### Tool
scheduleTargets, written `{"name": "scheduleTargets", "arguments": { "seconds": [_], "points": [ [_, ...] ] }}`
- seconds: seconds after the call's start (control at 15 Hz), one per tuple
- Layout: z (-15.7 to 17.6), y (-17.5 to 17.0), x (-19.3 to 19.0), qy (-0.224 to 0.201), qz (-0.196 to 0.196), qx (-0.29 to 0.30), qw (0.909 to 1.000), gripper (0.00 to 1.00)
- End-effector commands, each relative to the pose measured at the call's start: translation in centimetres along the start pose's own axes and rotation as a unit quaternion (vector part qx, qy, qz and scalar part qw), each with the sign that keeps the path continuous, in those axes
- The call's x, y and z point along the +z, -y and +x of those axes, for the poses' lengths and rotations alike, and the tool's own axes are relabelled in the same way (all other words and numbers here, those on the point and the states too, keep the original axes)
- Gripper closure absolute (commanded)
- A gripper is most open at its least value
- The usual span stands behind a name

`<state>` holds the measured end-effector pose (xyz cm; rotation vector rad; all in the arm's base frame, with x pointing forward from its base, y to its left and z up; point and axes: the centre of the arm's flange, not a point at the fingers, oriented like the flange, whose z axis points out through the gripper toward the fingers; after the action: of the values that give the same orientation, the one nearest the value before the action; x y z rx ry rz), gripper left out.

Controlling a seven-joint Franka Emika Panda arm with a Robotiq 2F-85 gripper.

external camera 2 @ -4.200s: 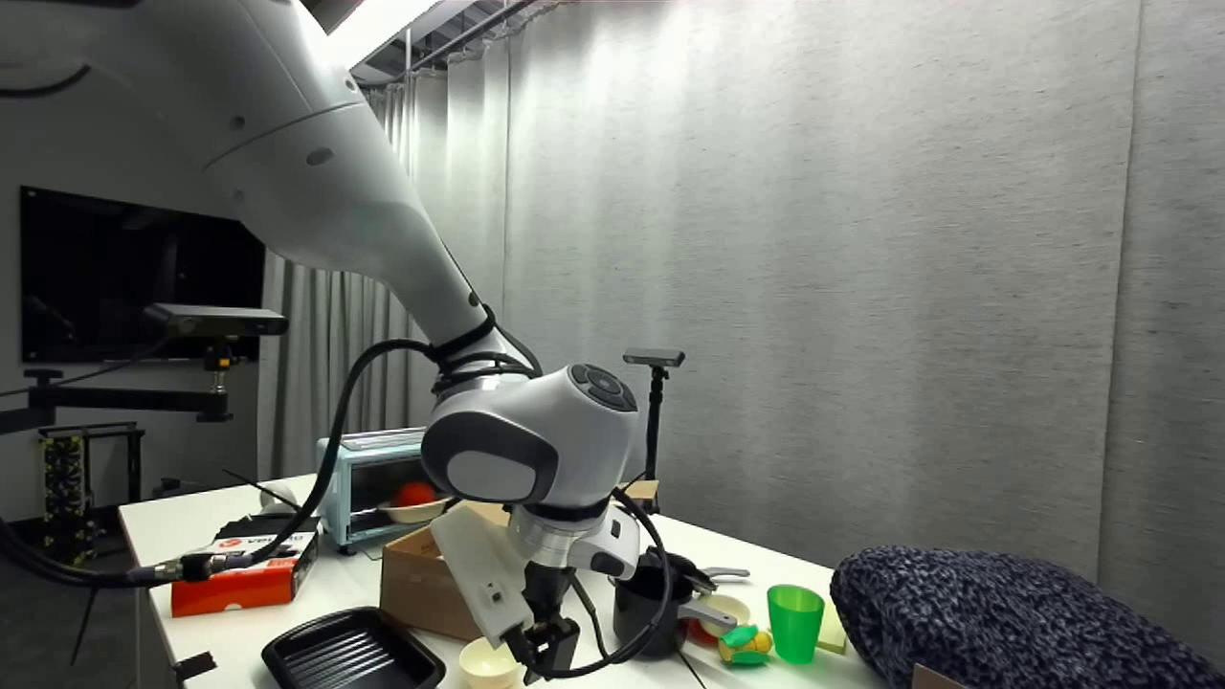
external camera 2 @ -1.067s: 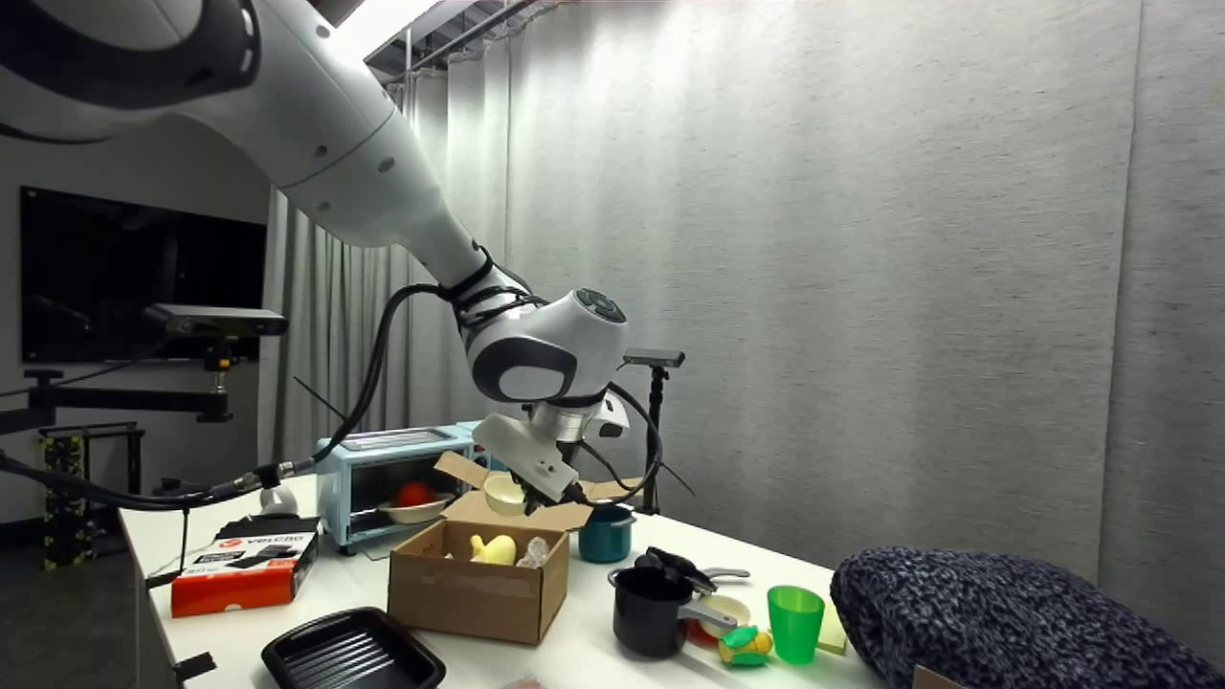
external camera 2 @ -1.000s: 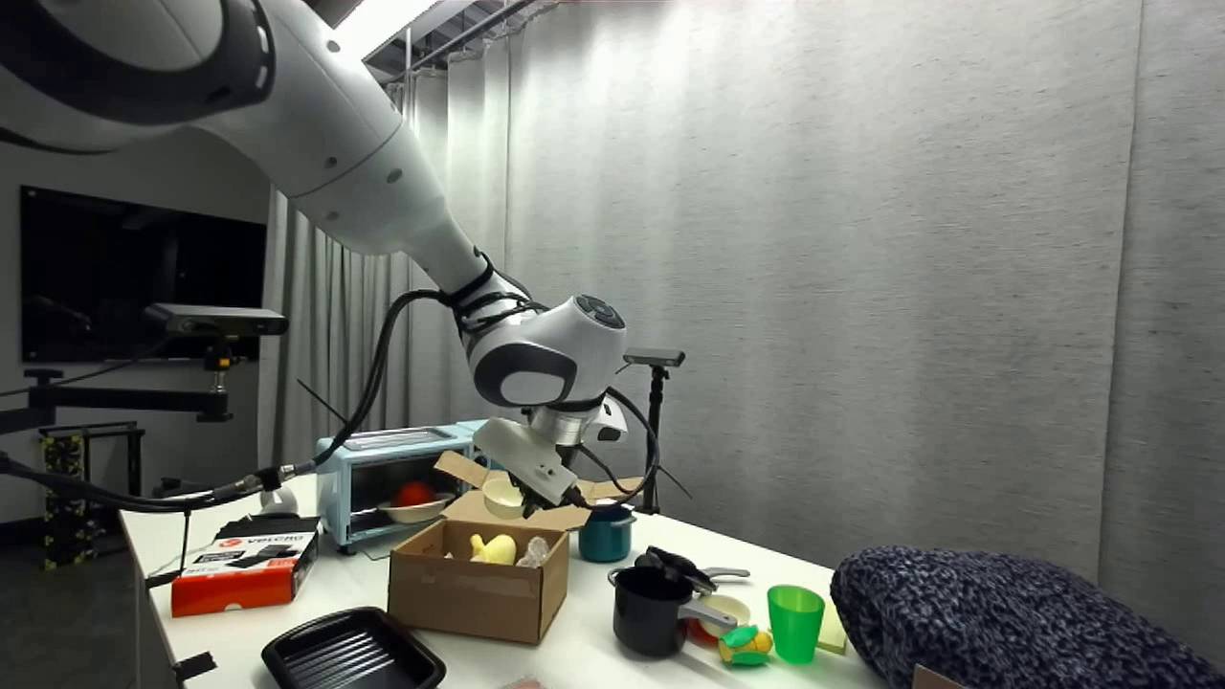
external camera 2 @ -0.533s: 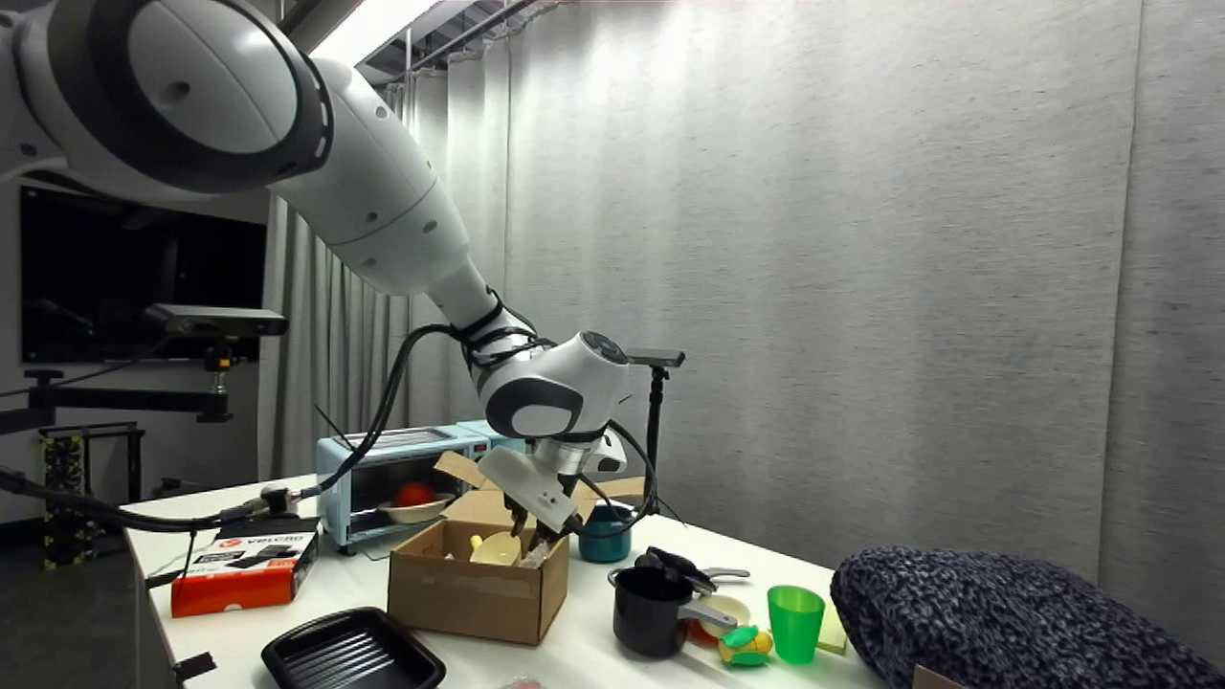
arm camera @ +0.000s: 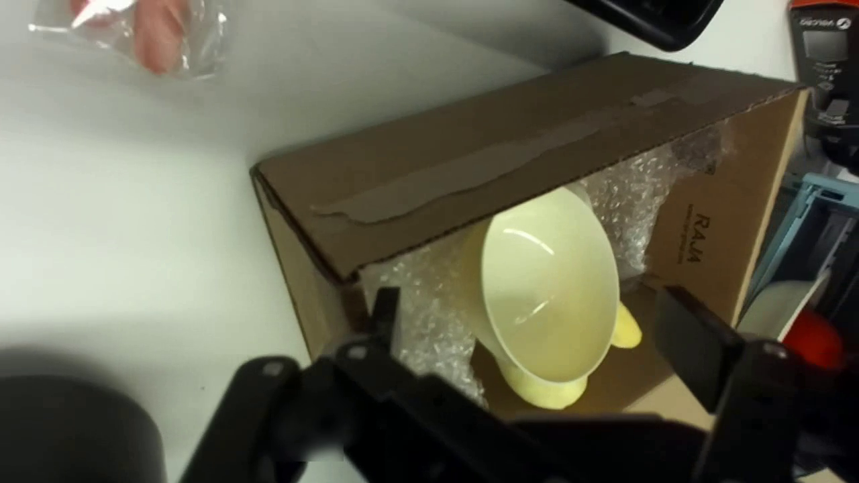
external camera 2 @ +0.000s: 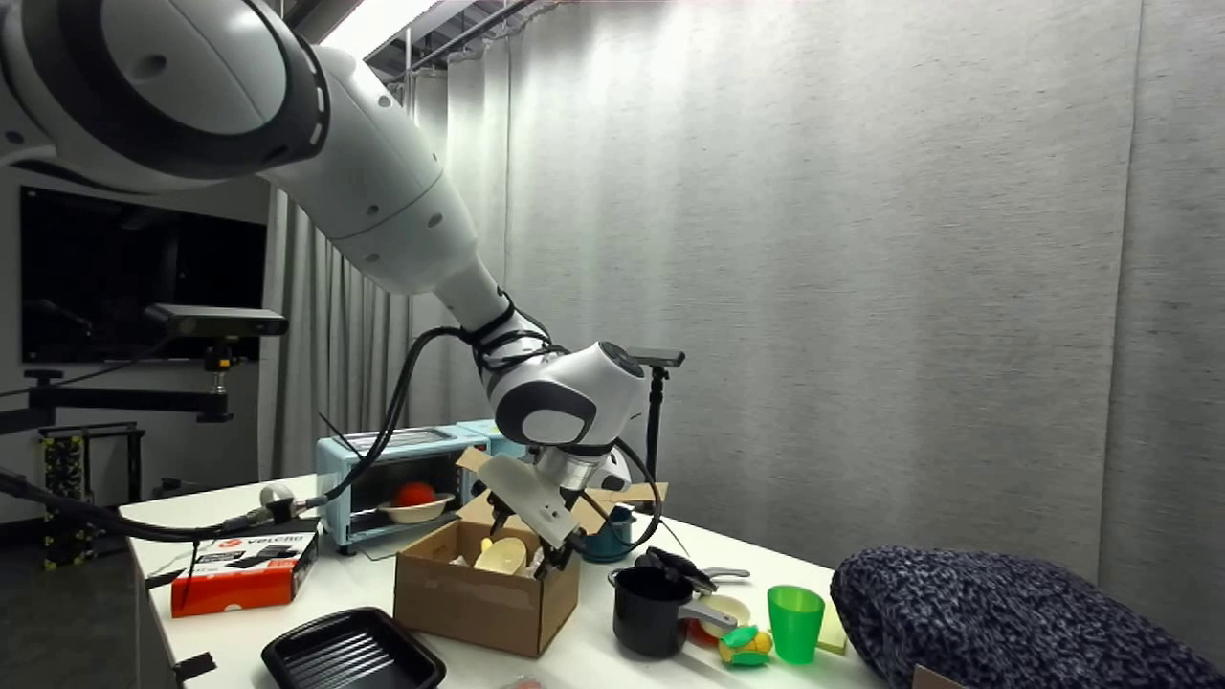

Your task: Place the yellow plush toy, the white bowl and packet of cutlery in the box

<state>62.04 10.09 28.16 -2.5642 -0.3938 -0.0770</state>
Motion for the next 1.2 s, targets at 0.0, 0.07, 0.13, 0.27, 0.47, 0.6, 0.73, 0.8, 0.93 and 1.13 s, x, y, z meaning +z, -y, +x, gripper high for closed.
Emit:
{"name": "scheduleTargets", "arguments": {
  "seconds": [0.0, 0.07, 0.13, 0.27, 0.47, 0.6, 0.73, 0.8, 0.93, 1.13],
  "points": [
    [-3.1, 1.2, -4.2, -0.008, 0.011, -0.012, 0.9998, 0.0],
    [-3.6, 1.6, -5.1, -0.023, 0.011, -0.022, 0.9994, 0.0],
    [-3.9, 2.0, -6.0, -0.035, 0.01, -0.029, 0.9989, 0.0],
    [-4.7, 2.9, -7.5, -0.025, 0.012, -0.039, 0.9988, 0.0],
    [-7.7, 2.3, -8.3, 0.045, -0.015, -0.009, 0.9989, 0.0],
    [-9.3, 1.3, -7.3, 0.088, -0.041, 0.026, 0.9949, 0.0],
    [-10.7, 0.3, -6.3, 0.096, -0.052, 0.047, 0.9929, 0.0],
    [-11.2, -0.2, -5.4, 0.092, -0.051, 0.052, 0.9931, 0.0],
    [-11.8, -0.7, -3.5, 0.084, -0.054, 0.058, 0.9933, 0.0],
    [-12.7, -1.3, -1.1, 0.08, -0.073, 0.072, 0.9915, 0.0]
  ]
}}
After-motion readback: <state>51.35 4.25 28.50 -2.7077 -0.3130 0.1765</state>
